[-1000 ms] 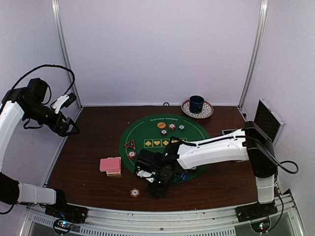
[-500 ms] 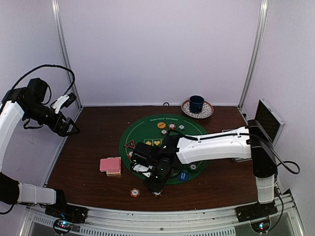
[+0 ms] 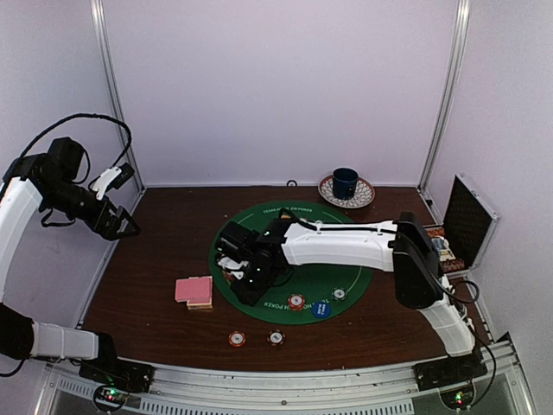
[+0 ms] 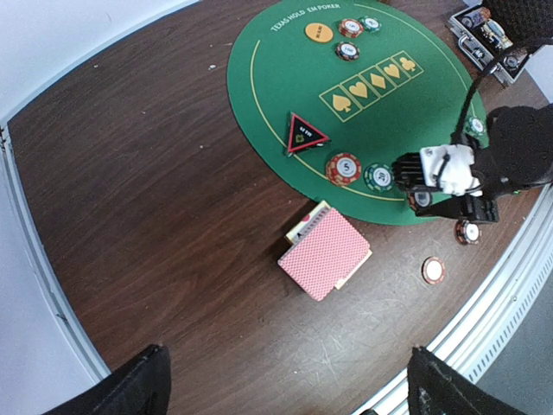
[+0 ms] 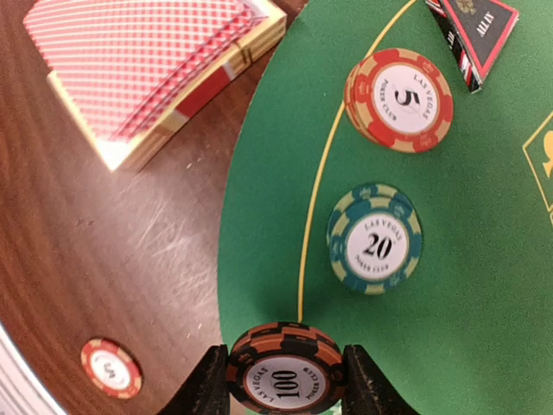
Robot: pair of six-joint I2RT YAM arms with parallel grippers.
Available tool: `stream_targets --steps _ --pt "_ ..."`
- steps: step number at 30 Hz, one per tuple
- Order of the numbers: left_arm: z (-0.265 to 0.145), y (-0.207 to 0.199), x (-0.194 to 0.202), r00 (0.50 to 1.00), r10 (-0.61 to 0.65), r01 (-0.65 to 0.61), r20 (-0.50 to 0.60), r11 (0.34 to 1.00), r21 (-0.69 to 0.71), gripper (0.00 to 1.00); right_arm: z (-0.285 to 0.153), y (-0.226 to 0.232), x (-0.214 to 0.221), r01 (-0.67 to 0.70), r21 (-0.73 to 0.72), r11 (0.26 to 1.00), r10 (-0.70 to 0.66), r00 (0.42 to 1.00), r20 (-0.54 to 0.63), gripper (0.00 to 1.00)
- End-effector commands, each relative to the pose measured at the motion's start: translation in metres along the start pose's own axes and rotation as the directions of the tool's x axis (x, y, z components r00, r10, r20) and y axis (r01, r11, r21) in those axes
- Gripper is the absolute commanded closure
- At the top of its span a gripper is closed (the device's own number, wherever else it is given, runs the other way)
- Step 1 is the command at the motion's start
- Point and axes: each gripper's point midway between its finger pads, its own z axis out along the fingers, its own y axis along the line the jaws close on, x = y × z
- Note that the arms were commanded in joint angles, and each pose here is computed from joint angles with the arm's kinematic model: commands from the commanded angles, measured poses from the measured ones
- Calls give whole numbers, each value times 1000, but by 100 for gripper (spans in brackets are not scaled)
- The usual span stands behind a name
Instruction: Distribute texas hold em gaming equipment
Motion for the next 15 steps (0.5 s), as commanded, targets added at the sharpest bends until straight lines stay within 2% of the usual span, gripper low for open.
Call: stream_targets --steps 1,8,9,12,15 --pt "-9 -2 -5 1000 17 -17 26 1000 -12 2 24 -3 -11 -13 12 1000 13 1000 -7 68" --pt "-6 0 -4 1000 16 -16 21 1000 -13 2 42 -13 -13 -51 21 998 52 999 -17 67" --pt "-5 1 -4 1000 17 -17 21 1000 -13 2 42 -13 -13 -51 23 998 52 999 -16 65" --pt "-5 1 -4 1000 18 -18 21 1000 -12 2 42 -16 -12 -52 32 998 52 998 -18 49" --pt "-4 1 -4 1000 16 -16 19 1000 -9 2 37 -18 -12 -52 36 998 52 999 -16 44"
